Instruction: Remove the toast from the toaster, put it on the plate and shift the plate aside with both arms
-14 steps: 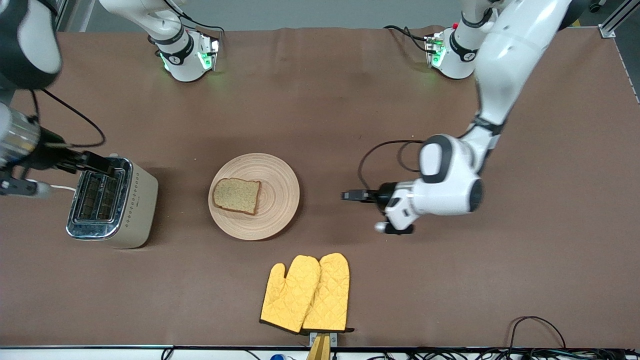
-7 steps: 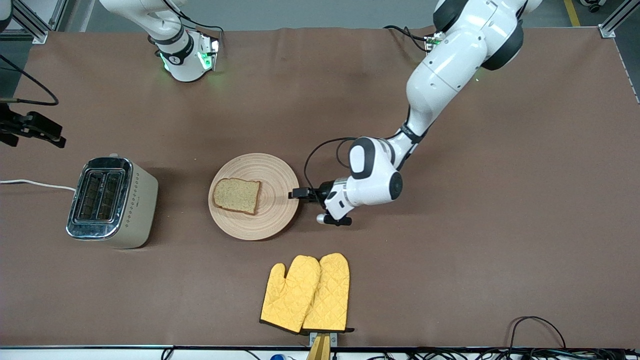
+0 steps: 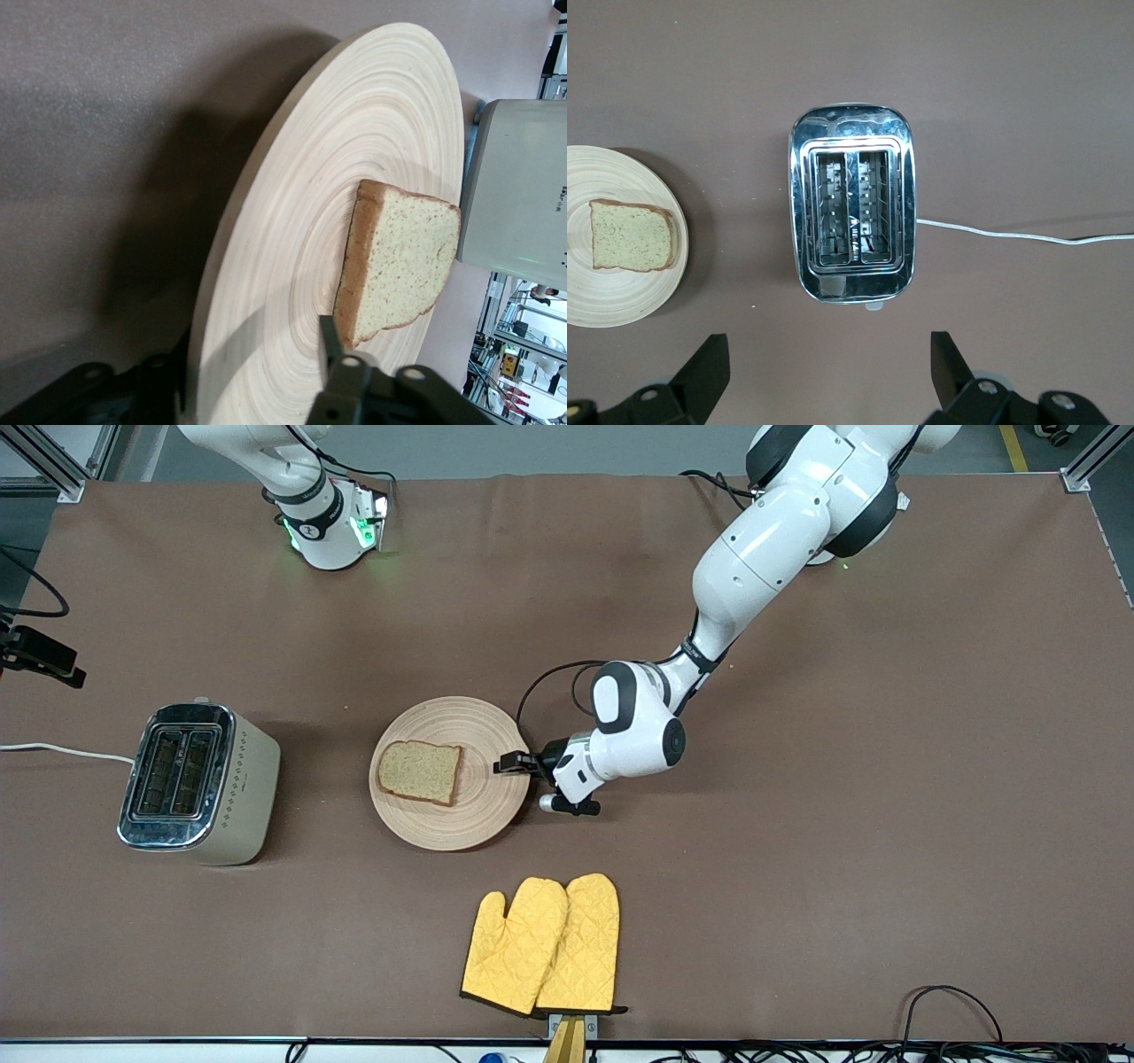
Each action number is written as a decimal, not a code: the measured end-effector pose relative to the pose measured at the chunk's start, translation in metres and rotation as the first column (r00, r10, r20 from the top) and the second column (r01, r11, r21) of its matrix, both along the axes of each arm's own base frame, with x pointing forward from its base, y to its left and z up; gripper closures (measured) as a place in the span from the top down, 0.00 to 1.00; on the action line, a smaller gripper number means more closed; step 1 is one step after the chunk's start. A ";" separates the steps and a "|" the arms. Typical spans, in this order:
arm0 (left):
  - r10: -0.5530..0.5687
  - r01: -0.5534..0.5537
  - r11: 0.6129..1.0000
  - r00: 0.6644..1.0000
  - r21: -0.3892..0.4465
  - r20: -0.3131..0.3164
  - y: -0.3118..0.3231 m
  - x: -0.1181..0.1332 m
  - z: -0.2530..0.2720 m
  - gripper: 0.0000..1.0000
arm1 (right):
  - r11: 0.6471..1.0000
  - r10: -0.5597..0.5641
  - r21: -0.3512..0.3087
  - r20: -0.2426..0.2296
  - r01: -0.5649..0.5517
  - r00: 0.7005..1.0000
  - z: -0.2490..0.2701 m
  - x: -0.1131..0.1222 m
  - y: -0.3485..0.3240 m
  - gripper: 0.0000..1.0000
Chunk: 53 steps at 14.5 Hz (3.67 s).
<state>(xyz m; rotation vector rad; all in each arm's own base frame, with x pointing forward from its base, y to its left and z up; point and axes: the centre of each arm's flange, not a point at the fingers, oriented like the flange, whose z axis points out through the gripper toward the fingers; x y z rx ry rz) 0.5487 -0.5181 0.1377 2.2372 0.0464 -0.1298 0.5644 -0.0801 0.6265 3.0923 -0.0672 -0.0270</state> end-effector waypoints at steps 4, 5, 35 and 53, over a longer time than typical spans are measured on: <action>-0.028 0.028 1.000 0.998 -0.012 0.048 0.000 0.003 0.004 0.13 | 1.000 0.008 0.002 0.000 -0.008 1.000 0.000 -0.001 -0.006 1.00; -0.025 0.027 0.999 0.997 -0.020 0.069 0.000 0.009 0.014 0.13 | 1.000 0.008 0.002 0.000 -0.008 1.000 0.000 -0.001 -0.006 1.00; -0.244 0.257 0.960 0.962 -0.108 0.120 0.710 0.104 -0.010 0.62 | 1.000 0.026 0.013 -0.018 -0.025 1.000 -0.002 -0.002 0.000 1.00; -0.169 0.026 0.650 0.979 0.760 0.111 0.451 0.064 0.530 1.00 | 1.000 0.024 0.014 -0.020 -0.024 1.000 -0.002 -0.002 -0.001 1.00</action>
